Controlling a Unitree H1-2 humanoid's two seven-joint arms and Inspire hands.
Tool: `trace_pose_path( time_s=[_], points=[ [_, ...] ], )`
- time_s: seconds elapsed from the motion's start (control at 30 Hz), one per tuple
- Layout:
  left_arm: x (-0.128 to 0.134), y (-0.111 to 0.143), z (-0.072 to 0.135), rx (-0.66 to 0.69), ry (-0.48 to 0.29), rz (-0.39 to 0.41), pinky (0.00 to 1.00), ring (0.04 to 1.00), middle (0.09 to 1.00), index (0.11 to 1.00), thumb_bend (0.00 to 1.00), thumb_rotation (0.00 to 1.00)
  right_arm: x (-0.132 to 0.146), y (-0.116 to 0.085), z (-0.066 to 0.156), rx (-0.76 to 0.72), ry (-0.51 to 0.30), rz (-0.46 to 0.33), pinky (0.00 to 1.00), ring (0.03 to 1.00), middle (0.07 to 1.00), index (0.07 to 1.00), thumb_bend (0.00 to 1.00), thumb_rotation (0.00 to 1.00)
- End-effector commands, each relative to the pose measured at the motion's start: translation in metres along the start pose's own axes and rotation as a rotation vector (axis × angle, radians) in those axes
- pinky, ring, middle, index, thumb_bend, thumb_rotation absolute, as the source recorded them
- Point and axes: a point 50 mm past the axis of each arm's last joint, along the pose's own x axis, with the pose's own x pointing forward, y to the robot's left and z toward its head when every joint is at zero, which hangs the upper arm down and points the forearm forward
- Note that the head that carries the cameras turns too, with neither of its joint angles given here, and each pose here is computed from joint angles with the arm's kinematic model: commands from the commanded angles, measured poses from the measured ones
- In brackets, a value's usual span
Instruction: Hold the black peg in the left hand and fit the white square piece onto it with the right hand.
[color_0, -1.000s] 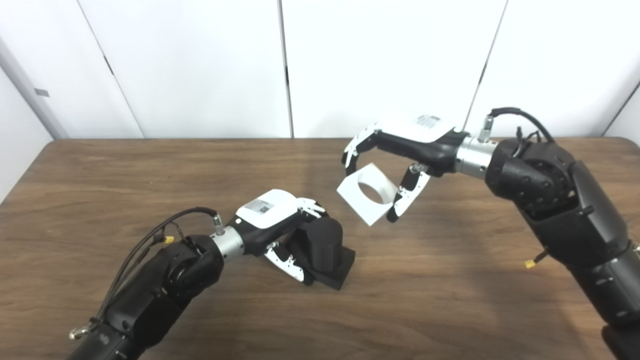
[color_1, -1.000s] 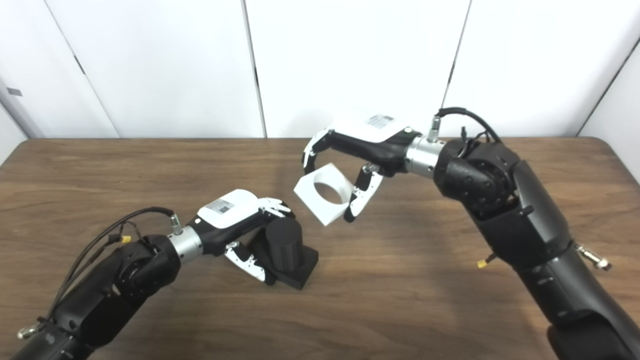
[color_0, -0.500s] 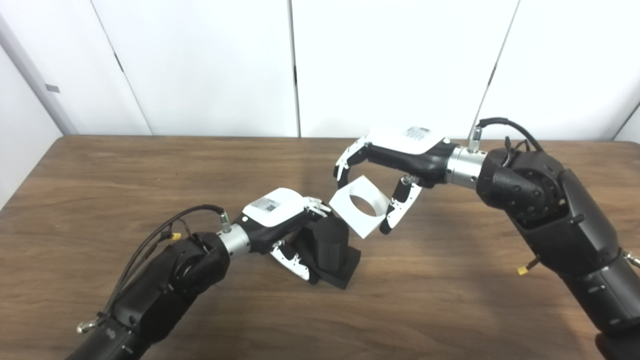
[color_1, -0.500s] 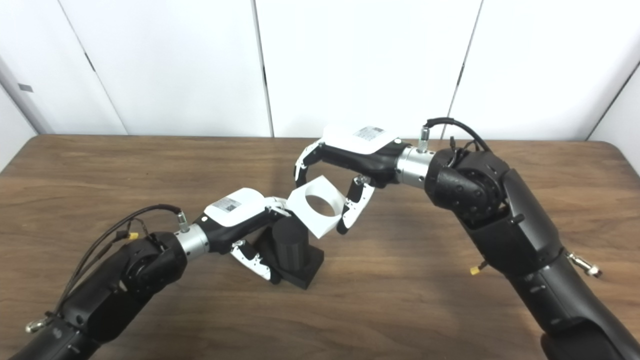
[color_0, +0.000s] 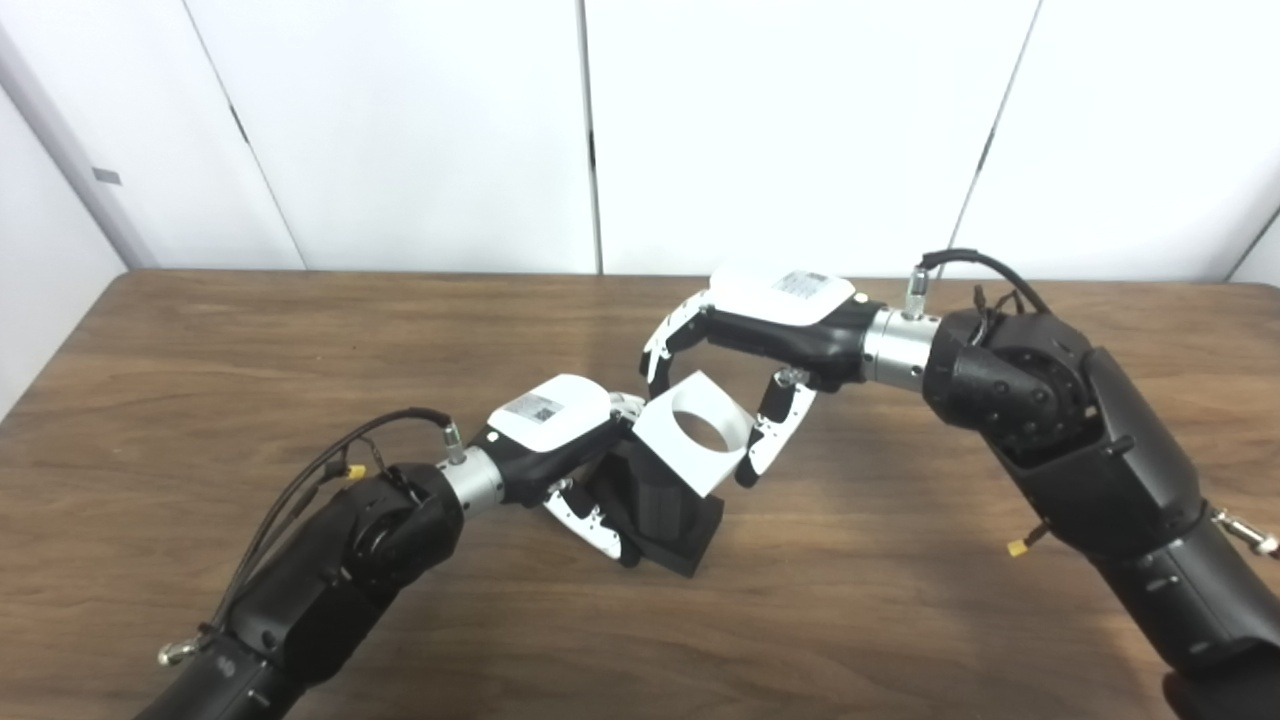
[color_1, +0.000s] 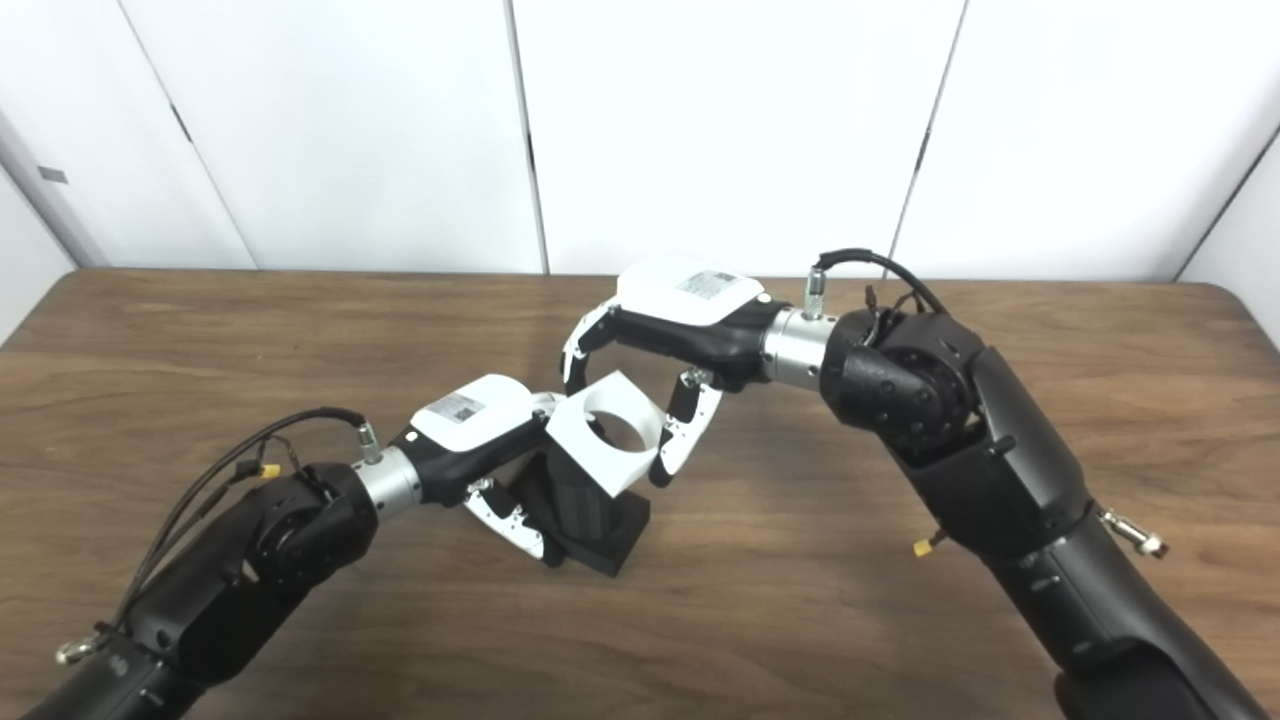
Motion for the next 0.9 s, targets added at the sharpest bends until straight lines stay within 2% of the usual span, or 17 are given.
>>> trace_pose_path(
  time_s=[0.0, 0.43, 0.87],
  points=[
    [-0.004, -0.032, -0.003, 0.000, 0.064, -0.167, 0.73, 0.884, 0.829, 0.489, 0.52, 0.07, 0.003, -0.021, 0.006, -0.050, -0.035, -0.061, 0.83, 0.792, 0.745, 0.478, 0.52, 0.13],
    [-0.003, -0.031, -0.001, -0.004, 0.063, -0.170, 0.73, 0.892, 0.837, 0.490, 0.52, 0.07, 0.013, -0.016, 0.010, -0.038, -0.030, -0.037, 0.86, 0.808, 0.756, 0.478, 0.52, 0.13],
    [-0.002, -0.030, -0.001, -0.005, 0.056, -0.168, 0.72, 0.887, 0.839, 0.490, 0.52, 0.07, 0.022, -0.001, 0.010, -0.017, -0.040, -0.008, 0.85, 0.800, 0.756, 0.479, 0.52, 0.14]
  ],
)
